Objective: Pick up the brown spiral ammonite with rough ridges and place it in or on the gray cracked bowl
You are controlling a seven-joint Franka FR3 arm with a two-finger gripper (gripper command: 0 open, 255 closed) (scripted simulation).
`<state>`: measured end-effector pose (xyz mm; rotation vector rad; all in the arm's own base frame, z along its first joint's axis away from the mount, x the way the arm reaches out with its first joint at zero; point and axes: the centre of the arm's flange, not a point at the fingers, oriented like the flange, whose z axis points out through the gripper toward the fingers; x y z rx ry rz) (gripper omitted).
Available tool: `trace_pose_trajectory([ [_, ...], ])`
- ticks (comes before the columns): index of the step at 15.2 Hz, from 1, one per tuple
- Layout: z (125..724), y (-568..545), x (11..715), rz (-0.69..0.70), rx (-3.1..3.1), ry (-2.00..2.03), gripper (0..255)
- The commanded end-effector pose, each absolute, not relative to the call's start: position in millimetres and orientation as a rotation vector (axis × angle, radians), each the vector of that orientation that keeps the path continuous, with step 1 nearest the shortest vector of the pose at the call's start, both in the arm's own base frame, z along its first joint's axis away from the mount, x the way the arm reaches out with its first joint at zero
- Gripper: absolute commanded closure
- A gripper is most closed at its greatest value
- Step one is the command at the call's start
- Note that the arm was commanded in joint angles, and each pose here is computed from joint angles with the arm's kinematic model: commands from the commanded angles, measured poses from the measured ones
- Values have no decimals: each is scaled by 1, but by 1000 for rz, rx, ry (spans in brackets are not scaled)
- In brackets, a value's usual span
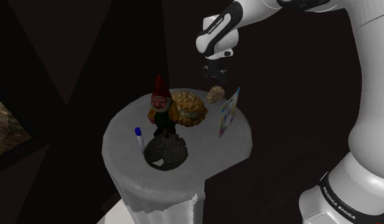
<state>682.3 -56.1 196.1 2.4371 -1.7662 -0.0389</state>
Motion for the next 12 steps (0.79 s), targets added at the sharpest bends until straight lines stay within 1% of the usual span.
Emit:
trace_pose_trajectory([
  [1,185,-57,684,-38,2434,-1770,0],
  [5,167,-59,682,-38,2434,-1770,0],
  [12,167,-59,682,-38,2434,-1770,0],
])
